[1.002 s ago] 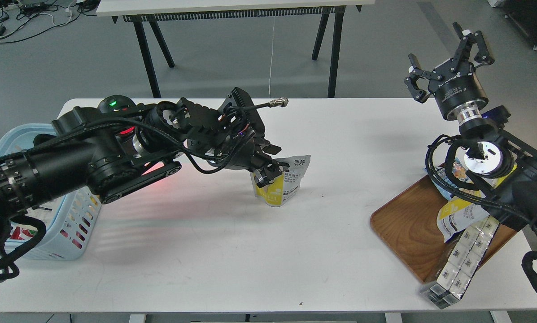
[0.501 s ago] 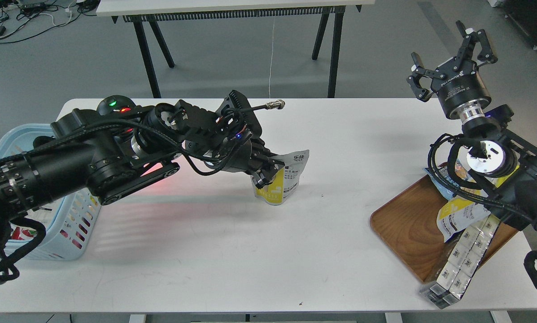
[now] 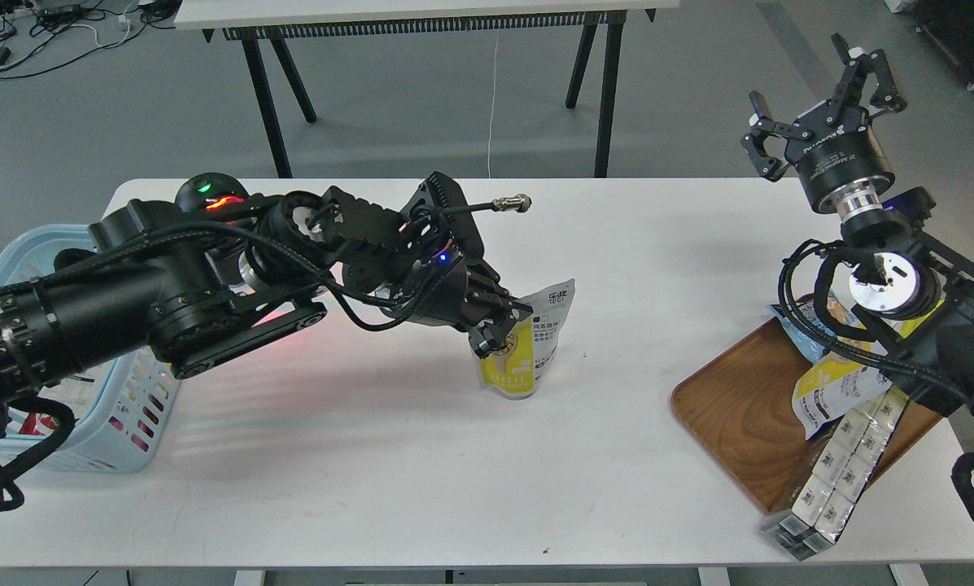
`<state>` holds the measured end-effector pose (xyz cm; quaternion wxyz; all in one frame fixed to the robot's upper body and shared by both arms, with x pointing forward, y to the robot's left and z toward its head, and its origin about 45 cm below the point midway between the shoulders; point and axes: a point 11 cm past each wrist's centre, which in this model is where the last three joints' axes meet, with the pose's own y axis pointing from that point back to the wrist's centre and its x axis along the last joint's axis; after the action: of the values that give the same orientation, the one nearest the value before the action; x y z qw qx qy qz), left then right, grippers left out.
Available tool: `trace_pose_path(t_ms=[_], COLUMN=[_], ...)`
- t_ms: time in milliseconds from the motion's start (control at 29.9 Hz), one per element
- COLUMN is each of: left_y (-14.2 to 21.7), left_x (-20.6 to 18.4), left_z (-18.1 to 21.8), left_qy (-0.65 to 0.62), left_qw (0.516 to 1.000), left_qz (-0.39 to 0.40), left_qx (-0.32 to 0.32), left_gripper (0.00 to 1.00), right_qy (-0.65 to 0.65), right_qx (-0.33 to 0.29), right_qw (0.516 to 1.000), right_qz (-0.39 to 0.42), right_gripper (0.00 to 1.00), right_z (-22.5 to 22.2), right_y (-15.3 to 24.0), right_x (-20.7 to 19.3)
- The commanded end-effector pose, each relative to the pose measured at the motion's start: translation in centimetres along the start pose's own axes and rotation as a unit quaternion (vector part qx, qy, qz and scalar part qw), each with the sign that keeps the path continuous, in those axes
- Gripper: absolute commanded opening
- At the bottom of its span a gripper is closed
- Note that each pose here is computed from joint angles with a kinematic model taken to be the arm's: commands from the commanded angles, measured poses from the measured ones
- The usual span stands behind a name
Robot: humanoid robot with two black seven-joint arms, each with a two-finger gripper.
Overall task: Scan snack and place in basket
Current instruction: 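Hold the packet in front of the barcode scanner with the left gripper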
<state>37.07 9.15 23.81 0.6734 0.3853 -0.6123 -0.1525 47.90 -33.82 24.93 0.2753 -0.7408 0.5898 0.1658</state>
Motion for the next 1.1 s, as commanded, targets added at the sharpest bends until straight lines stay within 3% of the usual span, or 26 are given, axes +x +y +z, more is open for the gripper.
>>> trace_pose_path(t_ms=[0, 134, 467, 668, 1068], left_y=[2.1, 5.6, 13.2, 15.2, 17.1], left_x=[-0.1, 0.0, -4.8, -8.1, -10.2], left_z=[-0.5, -0.8, -4.8, -5.7, -8.1], left_qy=[-0.007, -0.02, 0.01, 0.041, 0.071], left_qw=[1.0, 0.999, 0.996, 0.992, 0.984], left_qz=[0.007, 0.024, -0.019, -0.045, -0.063], left_qx=[0.009, 0.021, 0.085, 0.11, 0.152], left_gripper=[0.0, 0.0, 0.0, 0.0, 0.0], right_qy=[0.0, 0.0, 0.002, 0.001, -0.002], right_qx=[0.0, 0.002, 0.002, 0.002, 0.005], right_qw=[1.0, 1.0, 1.0, 1.0, 1.0], right_qz=[0.0, 0.0, 0.002, 0.003, 0.003], right_gripper=[0.99, 0.99, 0.99, 0.99, 0.99], right_z=[0.0, -0.2, -0.3, -0.2, -0.3], right_y=[0.0, -0.1, 0.0, 0.0, 0.0], right_x=[0.0, 0.0, 0.2, 0.2, 0.2])
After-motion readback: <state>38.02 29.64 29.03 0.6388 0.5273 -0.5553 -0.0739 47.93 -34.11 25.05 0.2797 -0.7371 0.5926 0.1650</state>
